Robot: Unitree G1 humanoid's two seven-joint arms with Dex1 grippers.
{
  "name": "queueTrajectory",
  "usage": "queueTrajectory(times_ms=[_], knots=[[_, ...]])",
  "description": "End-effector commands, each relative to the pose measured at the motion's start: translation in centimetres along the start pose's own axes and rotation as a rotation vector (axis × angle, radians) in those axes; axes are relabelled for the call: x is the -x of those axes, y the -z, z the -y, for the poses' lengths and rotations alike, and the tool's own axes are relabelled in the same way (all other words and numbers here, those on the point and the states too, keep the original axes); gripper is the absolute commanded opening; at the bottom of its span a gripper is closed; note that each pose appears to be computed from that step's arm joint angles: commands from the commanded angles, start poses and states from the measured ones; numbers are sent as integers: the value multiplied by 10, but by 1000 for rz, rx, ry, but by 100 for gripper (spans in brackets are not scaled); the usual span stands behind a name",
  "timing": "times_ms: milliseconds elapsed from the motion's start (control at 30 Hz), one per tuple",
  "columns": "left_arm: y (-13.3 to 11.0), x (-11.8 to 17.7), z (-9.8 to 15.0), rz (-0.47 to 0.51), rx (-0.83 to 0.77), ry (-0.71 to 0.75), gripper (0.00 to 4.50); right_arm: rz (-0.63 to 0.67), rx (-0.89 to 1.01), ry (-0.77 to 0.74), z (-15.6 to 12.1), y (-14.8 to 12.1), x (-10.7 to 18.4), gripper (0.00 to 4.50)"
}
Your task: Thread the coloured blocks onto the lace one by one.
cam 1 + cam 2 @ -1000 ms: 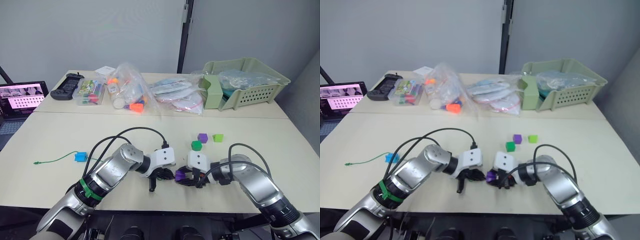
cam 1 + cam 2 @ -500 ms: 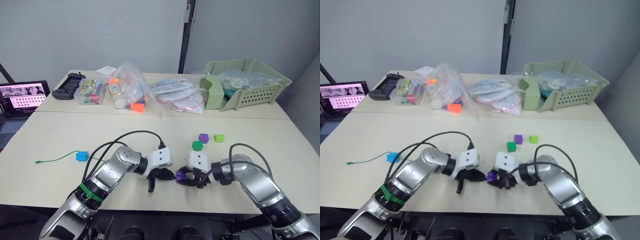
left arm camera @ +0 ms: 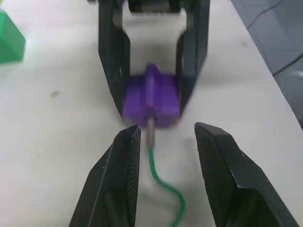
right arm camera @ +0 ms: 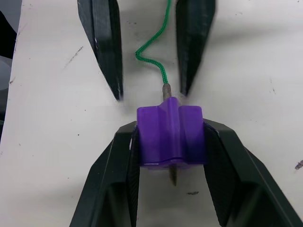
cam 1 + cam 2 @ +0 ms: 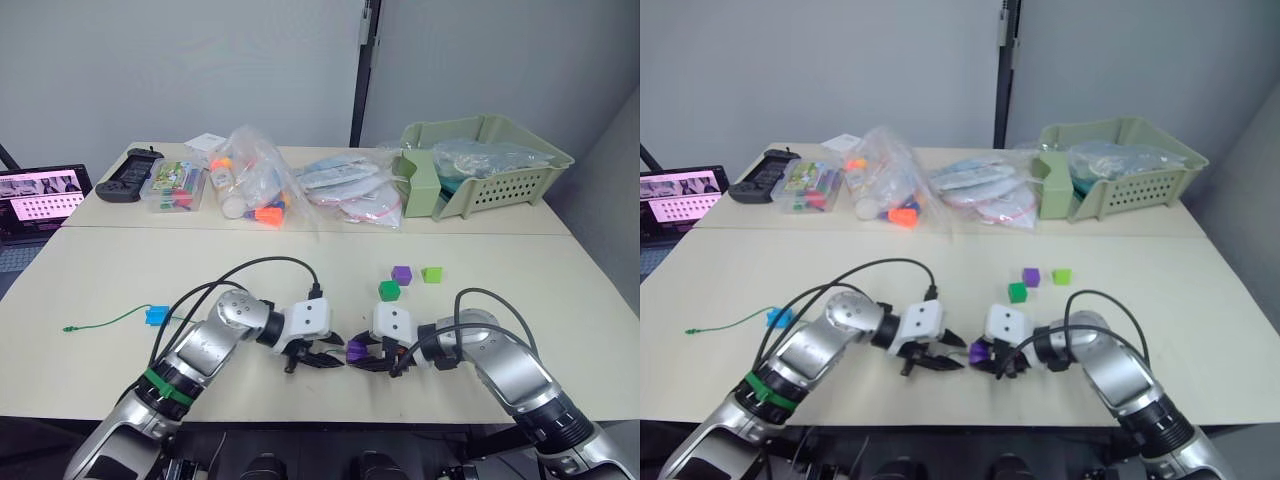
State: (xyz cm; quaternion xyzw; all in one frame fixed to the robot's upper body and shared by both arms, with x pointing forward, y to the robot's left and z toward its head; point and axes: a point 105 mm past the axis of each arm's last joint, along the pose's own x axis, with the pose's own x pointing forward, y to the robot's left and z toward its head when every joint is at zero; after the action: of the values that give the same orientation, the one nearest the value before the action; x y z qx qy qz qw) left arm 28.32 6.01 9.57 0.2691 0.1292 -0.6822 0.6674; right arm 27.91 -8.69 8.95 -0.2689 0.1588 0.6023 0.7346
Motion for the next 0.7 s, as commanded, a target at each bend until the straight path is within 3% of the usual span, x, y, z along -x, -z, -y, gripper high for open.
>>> queueTrajectory(times_ms=[33, 367, 567, 700], knots=[[2, 13, -3, 1, -24, -43, 193, -19, -3, -16, -3, 6, -1, 137], [22, 13, -2, 2, 6, -94, 193, -18, 1, -17, -3, 5, 2, 137], [27, 7, 3, 25, 30, -72, 15, -15, 1, -15, -4, 4, 2, 137], [18, 2, 1, 73, 23, -85, 7, -14, -1, -15, -6, 4, 2, 137]])
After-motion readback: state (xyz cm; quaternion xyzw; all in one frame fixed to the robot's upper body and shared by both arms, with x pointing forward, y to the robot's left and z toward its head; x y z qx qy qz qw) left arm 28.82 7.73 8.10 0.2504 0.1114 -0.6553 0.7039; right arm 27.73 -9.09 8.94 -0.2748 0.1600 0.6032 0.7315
